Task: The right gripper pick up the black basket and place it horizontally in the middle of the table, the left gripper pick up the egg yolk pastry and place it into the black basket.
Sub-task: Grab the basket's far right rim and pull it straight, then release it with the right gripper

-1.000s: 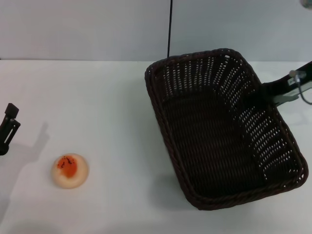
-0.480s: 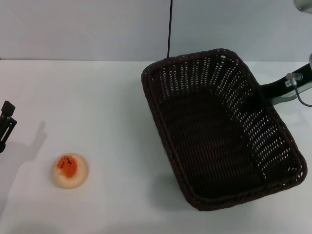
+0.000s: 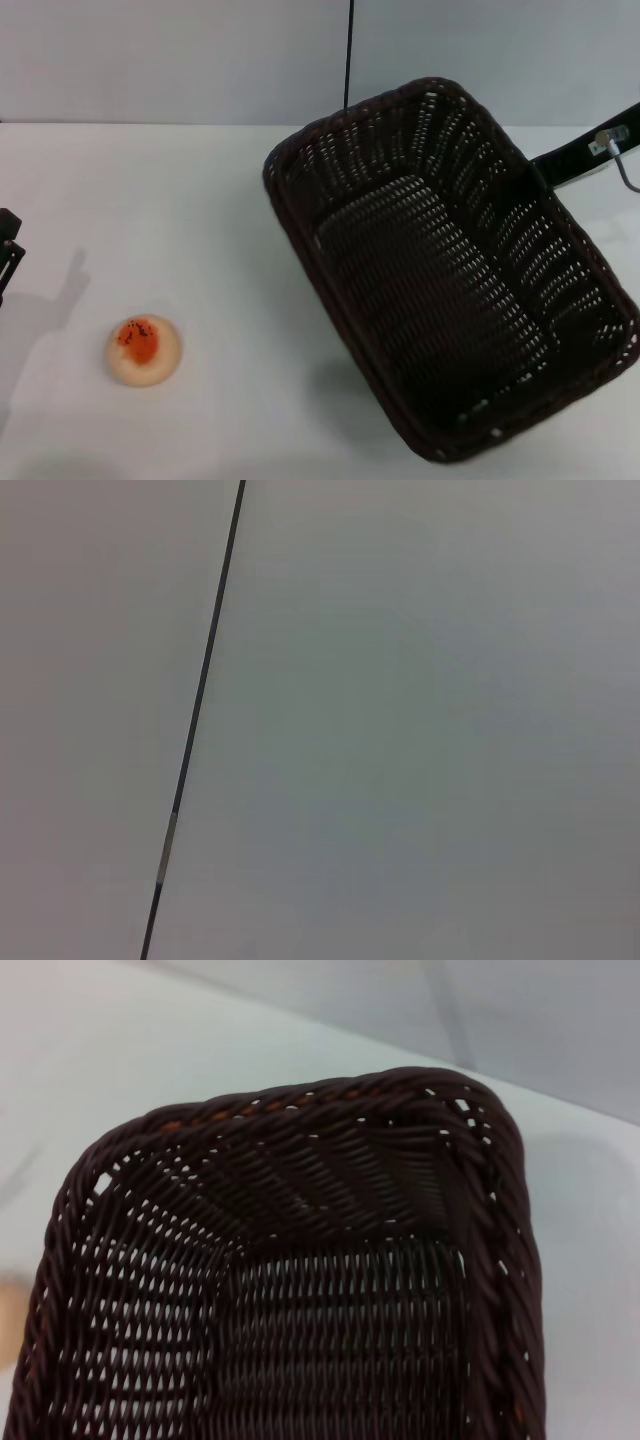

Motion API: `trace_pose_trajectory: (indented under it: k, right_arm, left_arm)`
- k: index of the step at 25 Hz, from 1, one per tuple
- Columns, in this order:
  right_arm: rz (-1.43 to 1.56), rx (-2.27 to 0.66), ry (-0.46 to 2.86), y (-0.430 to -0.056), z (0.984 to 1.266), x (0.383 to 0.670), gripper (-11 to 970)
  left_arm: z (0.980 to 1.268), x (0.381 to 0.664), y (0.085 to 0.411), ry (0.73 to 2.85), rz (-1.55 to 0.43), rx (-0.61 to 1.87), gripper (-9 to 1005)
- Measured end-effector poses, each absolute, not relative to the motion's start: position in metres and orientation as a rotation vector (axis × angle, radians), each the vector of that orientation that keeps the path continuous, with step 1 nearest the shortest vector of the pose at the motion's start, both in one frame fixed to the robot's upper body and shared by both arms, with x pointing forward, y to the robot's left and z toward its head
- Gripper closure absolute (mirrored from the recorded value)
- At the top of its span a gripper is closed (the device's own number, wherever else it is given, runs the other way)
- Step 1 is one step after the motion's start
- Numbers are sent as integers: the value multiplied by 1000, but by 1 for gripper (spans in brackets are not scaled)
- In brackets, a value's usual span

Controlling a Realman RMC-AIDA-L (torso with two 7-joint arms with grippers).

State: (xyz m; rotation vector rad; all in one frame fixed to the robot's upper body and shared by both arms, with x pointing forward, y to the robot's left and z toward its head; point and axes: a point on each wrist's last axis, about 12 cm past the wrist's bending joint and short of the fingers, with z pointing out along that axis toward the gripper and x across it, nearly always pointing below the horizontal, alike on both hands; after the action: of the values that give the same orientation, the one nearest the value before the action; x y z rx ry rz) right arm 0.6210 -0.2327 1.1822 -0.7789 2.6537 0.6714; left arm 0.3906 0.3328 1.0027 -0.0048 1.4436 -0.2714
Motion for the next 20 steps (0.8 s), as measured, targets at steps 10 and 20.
trace_pose_trajectory:
  k: [10,20]
  right_arm:
    - [465,-1365,2383,-203,1213,626,798]
    - [367,-1699,2021,-150,1212,627,801]
  left_arm:
    - [1005,386,330,1418,-286,-16,187]
    - [1002,370,323,1411,-303,-73,190]
